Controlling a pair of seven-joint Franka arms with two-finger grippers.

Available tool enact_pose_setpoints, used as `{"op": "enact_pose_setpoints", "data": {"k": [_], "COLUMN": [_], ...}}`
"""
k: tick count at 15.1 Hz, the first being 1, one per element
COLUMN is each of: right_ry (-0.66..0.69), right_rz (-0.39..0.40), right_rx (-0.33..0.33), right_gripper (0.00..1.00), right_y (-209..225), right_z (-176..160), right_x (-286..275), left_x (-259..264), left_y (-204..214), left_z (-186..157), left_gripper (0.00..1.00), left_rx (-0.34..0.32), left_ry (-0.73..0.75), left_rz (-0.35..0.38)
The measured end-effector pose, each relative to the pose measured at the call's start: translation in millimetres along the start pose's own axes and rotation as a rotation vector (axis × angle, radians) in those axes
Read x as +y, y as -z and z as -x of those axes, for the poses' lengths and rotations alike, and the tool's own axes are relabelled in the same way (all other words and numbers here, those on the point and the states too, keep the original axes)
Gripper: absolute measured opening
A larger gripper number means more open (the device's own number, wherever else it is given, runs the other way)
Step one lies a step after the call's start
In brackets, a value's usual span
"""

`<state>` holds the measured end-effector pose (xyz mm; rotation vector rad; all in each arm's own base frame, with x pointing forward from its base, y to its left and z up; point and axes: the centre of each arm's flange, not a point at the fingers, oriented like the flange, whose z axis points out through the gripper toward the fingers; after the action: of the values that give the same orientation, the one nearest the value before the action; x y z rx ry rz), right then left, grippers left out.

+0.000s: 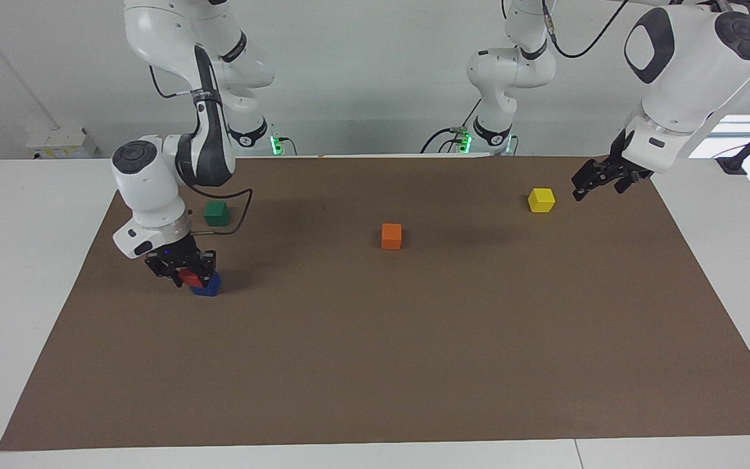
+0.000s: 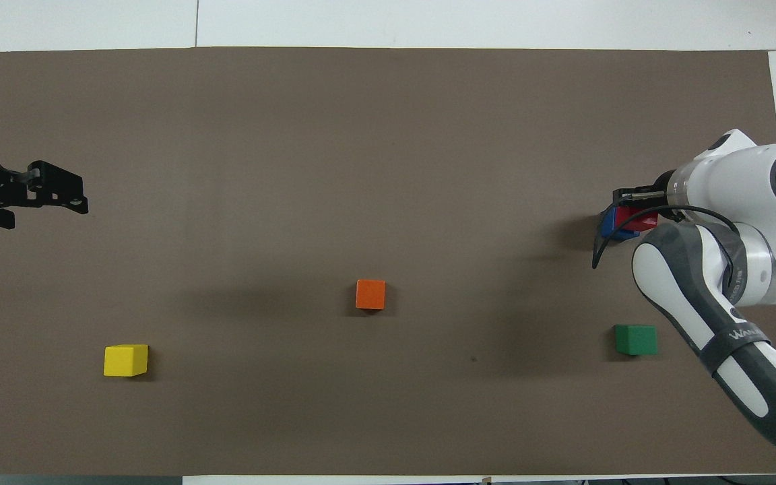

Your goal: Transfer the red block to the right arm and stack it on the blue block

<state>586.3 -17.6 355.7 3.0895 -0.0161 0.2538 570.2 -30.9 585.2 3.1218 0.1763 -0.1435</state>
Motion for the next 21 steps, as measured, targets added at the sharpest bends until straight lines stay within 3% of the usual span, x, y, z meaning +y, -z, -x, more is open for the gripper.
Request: {"op": "enact_pose_setpoints", "data": {"k": [9, 21], "right_ry": [0.002, 0.004], "right_rz": [-0.001, -0.002], "right_rx": [-0.004, -0.002], "right_gripper": [0.56, 0.56], "right_y": [-3.2, -8.6], "right_z": [2.6, 3.7], "right_x": [-1.1, -2.0], "left_x": [-12.6, -15.6], "left_y": [18.4, 15.0], "left_z": [33.9, 33.1], "left_gripper": [1.0, 1.0], "left_rx": [-0.025, -0.021], "left_ry": [0.01, 0.013], "left_rz": [0.001, 0.003]}}
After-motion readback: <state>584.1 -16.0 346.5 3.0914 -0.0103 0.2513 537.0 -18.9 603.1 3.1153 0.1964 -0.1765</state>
